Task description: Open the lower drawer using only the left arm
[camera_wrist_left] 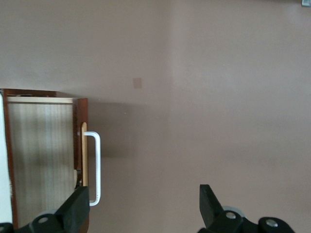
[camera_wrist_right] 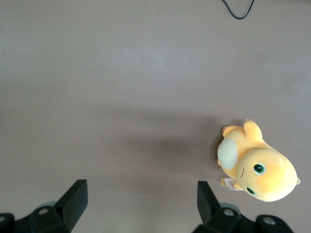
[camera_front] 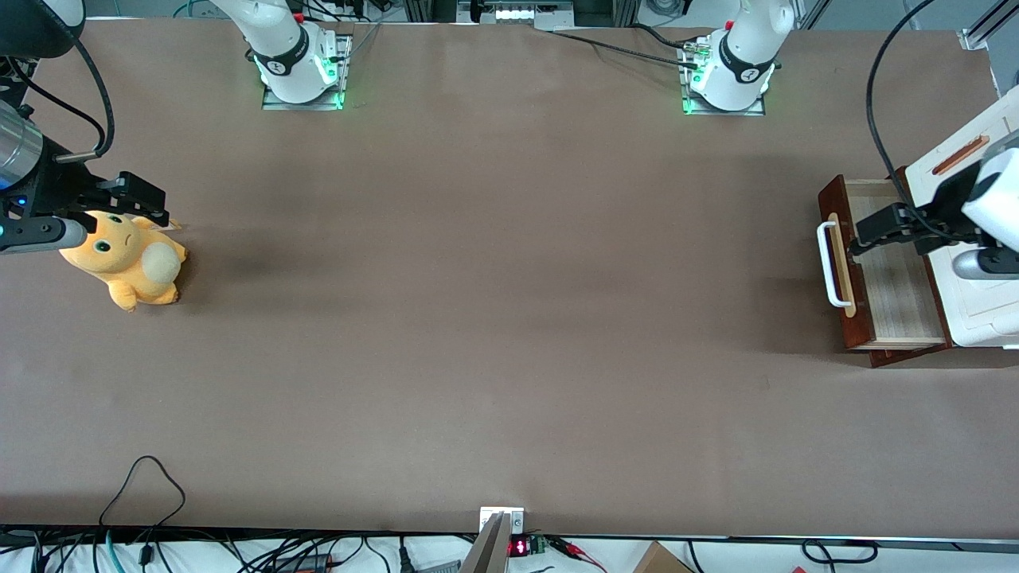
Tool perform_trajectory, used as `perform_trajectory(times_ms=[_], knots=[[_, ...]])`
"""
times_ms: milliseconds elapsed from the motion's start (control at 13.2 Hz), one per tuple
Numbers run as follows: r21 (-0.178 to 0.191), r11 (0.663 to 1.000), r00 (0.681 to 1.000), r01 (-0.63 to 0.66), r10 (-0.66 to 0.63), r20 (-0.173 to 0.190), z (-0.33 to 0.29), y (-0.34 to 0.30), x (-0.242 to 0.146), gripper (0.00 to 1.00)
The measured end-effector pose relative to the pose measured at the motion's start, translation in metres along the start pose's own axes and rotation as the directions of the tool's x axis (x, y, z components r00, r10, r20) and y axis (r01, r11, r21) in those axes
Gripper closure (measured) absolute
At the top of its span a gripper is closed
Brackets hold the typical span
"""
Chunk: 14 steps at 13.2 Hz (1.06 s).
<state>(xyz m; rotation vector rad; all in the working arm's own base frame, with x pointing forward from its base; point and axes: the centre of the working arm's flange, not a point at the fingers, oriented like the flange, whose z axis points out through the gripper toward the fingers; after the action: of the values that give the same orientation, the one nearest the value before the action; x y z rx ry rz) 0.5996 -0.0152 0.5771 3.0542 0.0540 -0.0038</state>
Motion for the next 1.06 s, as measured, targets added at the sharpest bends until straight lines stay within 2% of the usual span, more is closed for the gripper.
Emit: perform_trajectory(times_ms=[228,455,759,911,1063], knots=[[0.005,1.000,1.000,-0.014,0.014,0.000,0.003,0.009,-0.013,0.00],[0.007,1.000,1.000,-0.017,0.018,-0.024,-0.017,0.011,-0.020,0.00],[0.014,1.000,1.000,-0.013,0.013,0.010,-0.026,0.008,-0.026,0.00],[0.059,0.998,1.000,-0.017,0.017,0.004,-0.029,0.004,-0.026,0.00],[0.080,0.997,1.000,-0.021,0.022,-0.005,-0.033,0.003,-0.025,0.00]])
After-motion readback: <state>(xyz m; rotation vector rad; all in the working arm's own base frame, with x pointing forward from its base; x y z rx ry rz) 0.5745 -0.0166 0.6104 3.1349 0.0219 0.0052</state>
